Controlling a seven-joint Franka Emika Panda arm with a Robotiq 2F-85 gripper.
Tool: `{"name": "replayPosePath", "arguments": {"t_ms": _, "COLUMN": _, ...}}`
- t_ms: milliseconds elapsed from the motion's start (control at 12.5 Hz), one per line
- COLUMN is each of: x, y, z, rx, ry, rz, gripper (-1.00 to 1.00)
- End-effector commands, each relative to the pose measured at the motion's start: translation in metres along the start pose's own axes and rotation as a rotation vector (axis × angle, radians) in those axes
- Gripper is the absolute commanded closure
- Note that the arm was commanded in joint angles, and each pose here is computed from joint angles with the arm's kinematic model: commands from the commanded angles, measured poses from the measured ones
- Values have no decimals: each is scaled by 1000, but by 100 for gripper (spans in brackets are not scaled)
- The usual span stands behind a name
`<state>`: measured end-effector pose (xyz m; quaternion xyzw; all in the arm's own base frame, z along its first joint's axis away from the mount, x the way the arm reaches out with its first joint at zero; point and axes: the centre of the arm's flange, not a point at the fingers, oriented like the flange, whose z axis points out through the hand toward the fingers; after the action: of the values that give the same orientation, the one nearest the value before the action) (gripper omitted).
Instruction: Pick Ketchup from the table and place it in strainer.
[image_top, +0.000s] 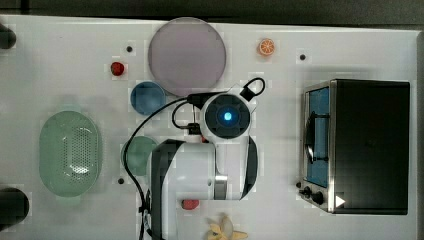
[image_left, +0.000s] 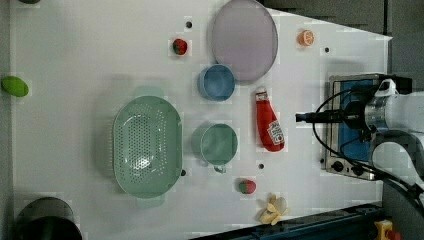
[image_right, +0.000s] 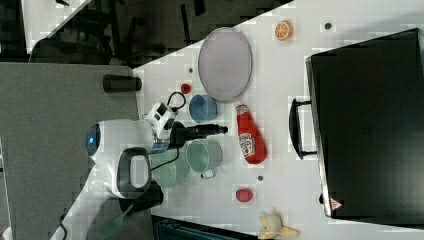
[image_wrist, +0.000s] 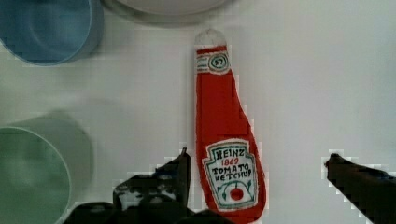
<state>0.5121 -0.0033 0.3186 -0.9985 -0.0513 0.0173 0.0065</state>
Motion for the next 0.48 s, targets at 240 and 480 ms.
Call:
{"name": "replayPosePath", "arguments": {"t_ms": 240, "x": -18, "y": 3, "z": 77, "rx": 19, "ry": -31, "rz": -78, "gripper": -100}}
{"name": "replayPosePath", "arguments": {"t_ms": 480, "x": -20, "y": 3, "z": 115, "rx": 25, "ry": -19, "rz": -77, "gripper": -100}}
